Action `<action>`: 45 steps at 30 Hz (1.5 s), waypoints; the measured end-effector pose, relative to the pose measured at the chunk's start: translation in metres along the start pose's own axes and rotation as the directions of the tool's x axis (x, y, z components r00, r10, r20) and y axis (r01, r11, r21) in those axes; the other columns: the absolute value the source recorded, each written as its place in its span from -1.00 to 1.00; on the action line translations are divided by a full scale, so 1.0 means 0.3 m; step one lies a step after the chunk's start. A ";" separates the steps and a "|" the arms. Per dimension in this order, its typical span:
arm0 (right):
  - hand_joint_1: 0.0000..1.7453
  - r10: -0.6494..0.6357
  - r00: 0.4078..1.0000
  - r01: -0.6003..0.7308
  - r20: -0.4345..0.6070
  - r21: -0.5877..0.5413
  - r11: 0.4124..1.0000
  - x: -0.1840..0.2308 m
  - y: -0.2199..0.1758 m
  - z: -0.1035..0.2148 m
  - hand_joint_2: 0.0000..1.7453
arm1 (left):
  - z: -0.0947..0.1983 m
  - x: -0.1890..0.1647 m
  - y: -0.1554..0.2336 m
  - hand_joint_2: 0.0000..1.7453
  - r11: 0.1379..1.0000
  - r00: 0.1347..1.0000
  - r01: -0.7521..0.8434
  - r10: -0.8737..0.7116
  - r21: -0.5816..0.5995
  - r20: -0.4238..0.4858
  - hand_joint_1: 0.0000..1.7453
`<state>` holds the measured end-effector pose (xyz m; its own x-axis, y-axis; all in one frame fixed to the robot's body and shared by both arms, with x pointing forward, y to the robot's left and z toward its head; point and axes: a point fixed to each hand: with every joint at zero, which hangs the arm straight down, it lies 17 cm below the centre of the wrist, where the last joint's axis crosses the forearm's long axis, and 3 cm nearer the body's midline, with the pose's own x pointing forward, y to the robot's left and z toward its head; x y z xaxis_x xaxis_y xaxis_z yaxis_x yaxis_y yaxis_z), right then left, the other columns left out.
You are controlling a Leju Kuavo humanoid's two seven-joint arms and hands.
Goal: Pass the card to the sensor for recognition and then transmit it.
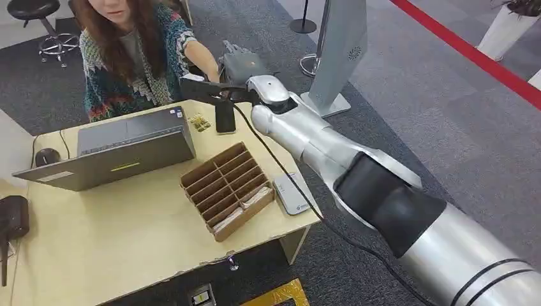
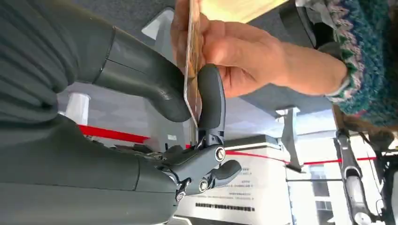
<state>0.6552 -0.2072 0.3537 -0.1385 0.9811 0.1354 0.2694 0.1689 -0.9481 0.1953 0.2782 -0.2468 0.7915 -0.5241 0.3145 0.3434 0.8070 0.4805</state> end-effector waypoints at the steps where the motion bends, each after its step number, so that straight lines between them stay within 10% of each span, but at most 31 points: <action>1: 1.00 0.002 1.000 -0.002 -0.003 0.007 1.000 -0.005 0.010 0.001 1.00 | 0.000 -0.001 0.000 -1.00 1.000 1.000 0.000 0.000 0.000 -0.001 -1.00; 4: 1.00 0.009 1.000 -0.008 -0.012 0.028 1.000 -0.012 0.043 0.005 1.00 | 0.001 -0.004 0.000 -1.00 1.000 1.000 0.000 0.000 0.001 -0.003 -1.00; 5: -0.96 0.011 1.000 -0.011 -0.013 0.033 0.999 -0.012 0.051 0.006 1.00 | 0.001 -0.005 -0.001 -1.00 1.000 1.000 0.000 0.000 0.001 -0.004 -1.00; 11: -1.00 0.022 0.999 -0.021 -0.032 0.017 1.000 -0.038 0.070 0.010 1.00 | 0.004 -0.018 -0.003 -1.00 1.000 1.000 -0.004 0.004 0.004 -0.012 -1.00; 12: -1.00 0.017 0.999 -0.017 -0.035 0.002 1.000 -0.042 0.064 0.009 -1.00 | 0.004 -0.021 -0.004 -1.00 1.000 1.000 -0.004 0.004 0.005 -0.013 -1.00; 23: -1.00 -0.022 0.997 0.001 -0.071 -0.287 0.958 -0.128 -0.153 -0.001 -1.00 | 0.015 -0.067 -0.012 -1.00 1.000 0.999 -0.009 0.009 0.019 -0.033 -1.00; 24: -1.00 -0.017 0.997 -0.009 -0.080 -0.318 0.948 -0.147 -0.190 0.000 1.00 | 0.017 -0.074 -0.014 -1.00 1.000 0.999 -0.010 0.010 0.020 -0.033 -1.00; 36: -1.00 0.187 0.952 -0.302 -0.242 -0.657 0.691 -0.536 -0.672 0.253 1.00 | 0.046 -0.165 -0.043 -1.00 0.998 0.997 -0.048 0.050 0.031 -0.061 -1.00; 45: -1.00 0.149 0.930 -0.349 -0.335 -0.686 0.639 -0.885 -0.765 0.558 1.00 | 0.054 -0.221 -0.035 -1.00 0.989 0.982 -0.132 0.140 0.067 -0.123 -1.00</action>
<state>0.4705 -0.5222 0.4872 0.2304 0.9697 0.0812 0.8738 -0.1695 -0.4557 0.1311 0.3001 -0.2593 0.8880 -0.3687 0.2750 0.2010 0.8489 0.4889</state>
